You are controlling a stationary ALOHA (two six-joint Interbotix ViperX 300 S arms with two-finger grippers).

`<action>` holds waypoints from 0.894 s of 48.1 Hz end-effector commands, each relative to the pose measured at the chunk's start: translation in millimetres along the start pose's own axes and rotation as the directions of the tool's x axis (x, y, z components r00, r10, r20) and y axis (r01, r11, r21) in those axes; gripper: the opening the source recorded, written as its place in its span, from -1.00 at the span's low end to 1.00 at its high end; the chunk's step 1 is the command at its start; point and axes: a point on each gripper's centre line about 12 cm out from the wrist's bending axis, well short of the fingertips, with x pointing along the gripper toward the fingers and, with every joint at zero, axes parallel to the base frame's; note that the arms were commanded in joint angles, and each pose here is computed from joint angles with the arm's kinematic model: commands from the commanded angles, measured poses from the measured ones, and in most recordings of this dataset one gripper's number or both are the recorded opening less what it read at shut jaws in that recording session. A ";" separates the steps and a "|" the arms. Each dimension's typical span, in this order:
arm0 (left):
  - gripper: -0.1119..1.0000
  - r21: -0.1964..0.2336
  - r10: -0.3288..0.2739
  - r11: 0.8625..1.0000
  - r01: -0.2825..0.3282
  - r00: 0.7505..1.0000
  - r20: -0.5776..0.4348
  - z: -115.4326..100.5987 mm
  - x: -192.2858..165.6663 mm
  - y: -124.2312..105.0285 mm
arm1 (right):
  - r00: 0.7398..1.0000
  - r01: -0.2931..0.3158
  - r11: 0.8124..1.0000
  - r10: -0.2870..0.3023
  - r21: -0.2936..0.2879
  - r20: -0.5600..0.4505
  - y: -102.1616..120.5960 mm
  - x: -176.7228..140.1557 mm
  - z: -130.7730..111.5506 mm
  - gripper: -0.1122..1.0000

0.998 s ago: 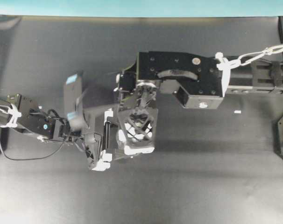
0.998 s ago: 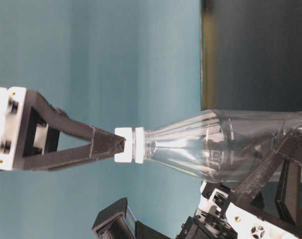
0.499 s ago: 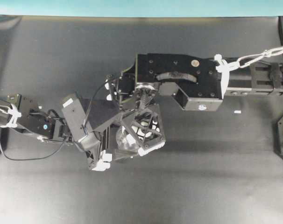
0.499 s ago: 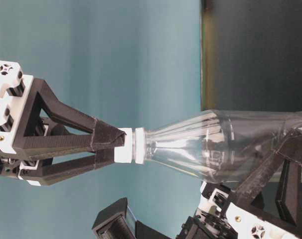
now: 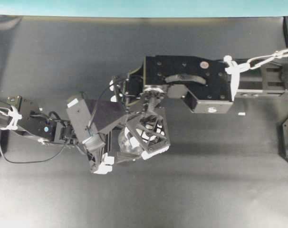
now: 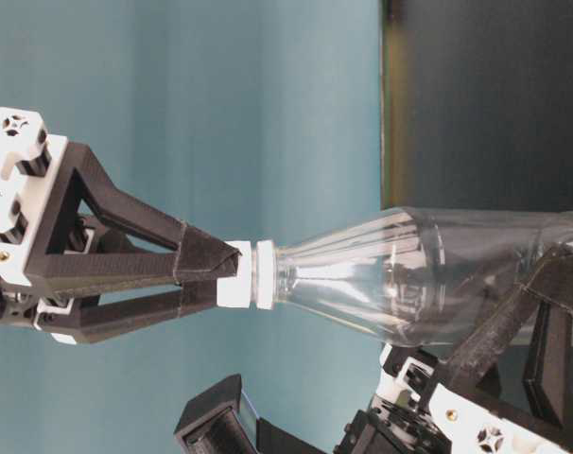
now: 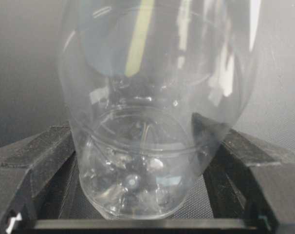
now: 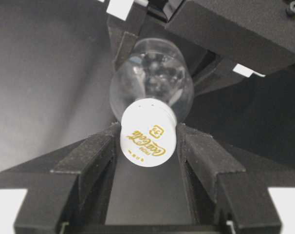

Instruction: Open the bottle cap by holding the bottle with the left arm and twisting the cap with the right arm.

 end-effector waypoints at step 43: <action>0.66 -0.006 -0.009 1.000 0.008 0.999 -0.044 -11.1 3.1 -4.0 | 0.996 -0.026 0.395 -0.065 0.918 0.056 5.6 -62.7 -3.8 0.63</action>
